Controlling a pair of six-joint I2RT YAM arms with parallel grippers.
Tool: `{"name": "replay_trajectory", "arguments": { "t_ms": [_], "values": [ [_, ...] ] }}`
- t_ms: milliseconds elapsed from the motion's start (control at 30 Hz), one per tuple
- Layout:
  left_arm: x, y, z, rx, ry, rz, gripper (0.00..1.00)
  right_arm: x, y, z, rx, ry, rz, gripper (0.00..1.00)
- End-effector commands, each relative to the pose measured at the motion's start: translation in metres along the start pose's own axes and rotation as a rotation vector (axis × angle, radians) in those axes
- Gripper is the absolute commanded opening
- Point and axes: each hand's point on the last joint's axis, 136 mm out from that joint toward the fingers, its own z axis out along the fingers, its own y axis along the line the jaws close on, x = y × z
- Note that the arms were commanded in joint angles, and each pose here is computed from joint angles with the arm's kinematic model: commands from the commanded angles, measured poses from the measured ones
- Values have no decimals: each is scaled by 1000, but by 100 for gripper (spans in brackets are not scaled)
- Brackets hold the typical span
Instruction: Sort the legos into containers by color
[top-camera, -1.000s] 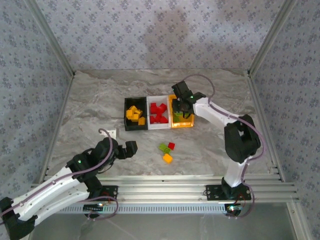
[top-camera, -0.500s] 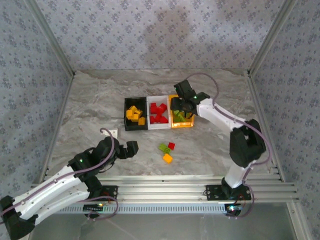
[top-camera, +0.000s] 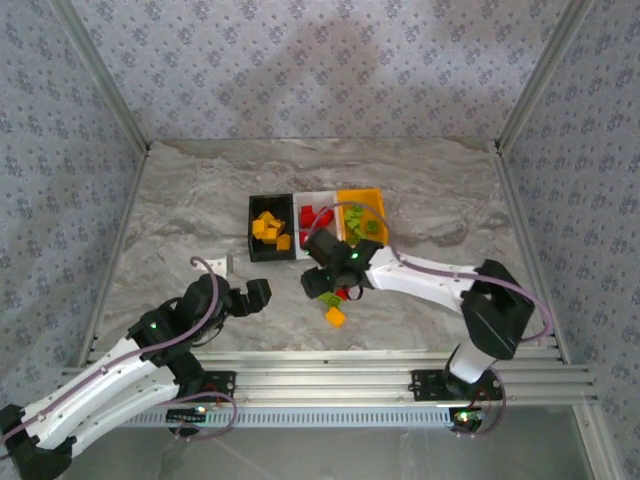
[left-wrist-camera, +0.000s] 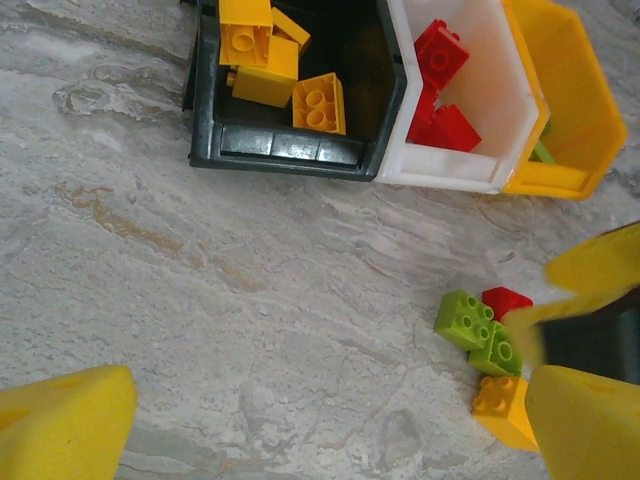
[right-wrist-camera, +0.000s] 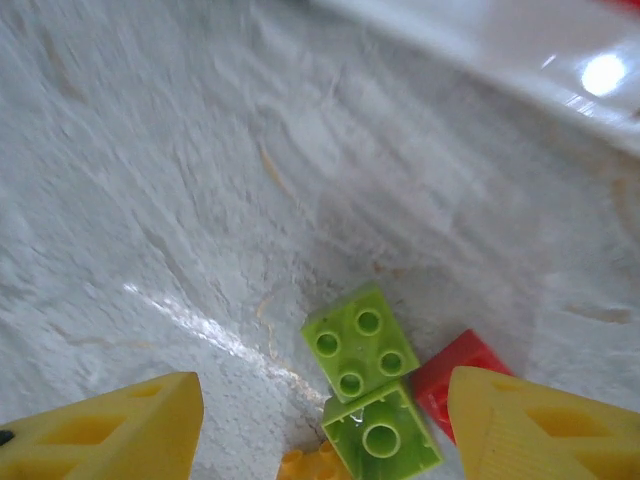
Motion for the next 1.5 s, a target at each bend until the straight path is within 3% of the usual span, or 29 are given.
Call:
{"name": "replay_trajectory", "arguments": {
  "t_ms": [0, 400, 667, 767, 967, 1067, 1233, 1467],
  "values": [
    [-3, 4, -4, -16, -9, -10, 100, 2, -6, 9, 72, 29, -61, 67],
    [0, 8, -1, -23, -6, -15, 100, 11, -11, 42, 163, 131, -150, 63],
    [1, 9, -1, -23, 0, -16, 100, 12, -9, 51, 157, 143, -155, 45],
    [2, 8, 0, -17, 2, -18, 100, 0, -3, 40, 123, 94, -135, 35],
    [2, 6, 1, -10, 5, -17, 100, -38, -3, -4, 67, -69, -55, 30],
    [2, 5, 1, -5, 4, -19, 100, -59, -20, -33, 45, -157, 28, 30],
    [3, 5, 4, -4, 9, -21, 100, -98, -84, -62, 47, -274, 266, 30],
    [5, 5, 5, -6, 20, -27, 99, -126, -159, -36, 169, -239, 459, 31]
  ]
}}
